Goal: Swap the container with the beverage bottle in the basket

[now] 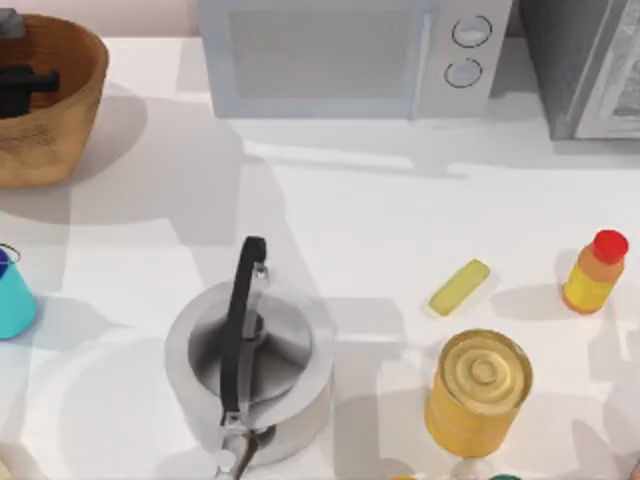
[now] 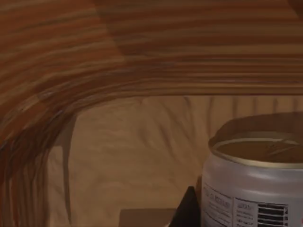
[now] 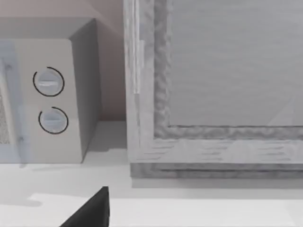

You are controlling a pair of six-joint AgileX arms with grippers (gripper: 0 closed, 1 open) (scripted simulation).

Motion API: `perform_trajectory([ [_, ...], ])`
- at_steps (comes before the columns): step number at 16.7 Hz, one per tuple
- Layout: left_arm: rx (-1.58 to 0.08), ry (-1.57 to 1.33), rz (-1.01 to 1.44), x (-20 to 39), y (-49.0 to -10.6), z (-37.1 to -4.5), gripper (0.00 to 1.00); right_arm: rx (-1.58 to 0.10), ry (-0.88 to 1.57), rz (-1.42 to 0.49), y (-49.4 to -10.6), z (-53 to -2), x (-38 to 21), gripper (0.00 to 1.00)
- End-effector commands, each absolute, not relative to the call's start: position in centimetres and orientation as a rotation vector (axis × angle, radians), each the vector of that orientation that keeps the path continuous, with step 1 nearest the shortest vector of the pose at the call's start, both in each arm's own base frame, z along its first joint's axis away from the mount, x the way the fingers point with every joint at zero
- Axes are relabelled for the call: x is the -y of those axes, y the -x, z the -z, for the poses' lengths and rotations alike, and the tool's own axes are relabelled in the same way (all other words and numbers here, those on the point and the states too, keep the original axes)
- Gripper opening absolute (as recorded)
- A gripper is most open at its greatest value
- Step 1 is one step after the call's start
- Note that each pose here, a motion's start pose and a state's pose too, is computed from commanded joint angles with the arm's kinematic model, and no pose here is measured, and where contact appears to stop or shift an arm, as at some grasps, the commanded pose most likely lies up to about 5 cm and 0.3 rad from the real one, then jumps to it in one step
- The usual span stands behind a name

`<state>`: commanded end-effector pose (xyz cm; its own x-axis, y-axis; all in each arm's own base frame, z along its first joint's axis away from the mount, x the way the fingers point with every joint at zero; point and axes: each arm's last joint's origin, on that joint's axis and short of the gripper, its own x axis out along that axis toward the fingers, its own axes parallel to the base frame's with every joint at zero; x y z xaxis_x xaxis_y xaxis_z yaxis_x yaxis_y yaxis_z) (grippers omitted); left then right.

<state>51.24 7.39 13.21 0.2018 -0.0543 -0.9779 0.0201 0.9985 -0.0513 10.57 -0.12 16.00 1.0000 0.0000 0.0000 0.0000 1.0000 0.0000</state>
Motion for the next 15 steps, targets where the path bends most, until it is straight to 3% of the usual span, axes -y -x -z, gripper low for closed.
perform_trajectory([
  [2,-1.367,0.029,0.052,-7.4,-51.2,-13.2,0.02,0.0,0.0,0.0,-10.6,-16.0,0.1,1.0],
  [3,-1.367,0.029,0.052,-7.4,-51.2,-13.2,0.0,0.0,0.0,0.0,-10.6,-16.0,0.1,1.0],
  [10,-1.367,0.029,0.052,-7.4,-51.2,-13.2,0.0,0.0,0.0,0.0,-10.6,-16.0,0.1,1.0],
  [11,-1.332,0.022,0.038,-7.6,-51.1,-15.1,0.0,0.0,0.0,0.0,-10.6,-16.0,0.1,1.0],
  [15,-1.299,0.029,0.048,-7.0,-50.5,-16.4,0.0,0.0,0.0,0.0,-10.6,-16.0,0.1,1.0],
])
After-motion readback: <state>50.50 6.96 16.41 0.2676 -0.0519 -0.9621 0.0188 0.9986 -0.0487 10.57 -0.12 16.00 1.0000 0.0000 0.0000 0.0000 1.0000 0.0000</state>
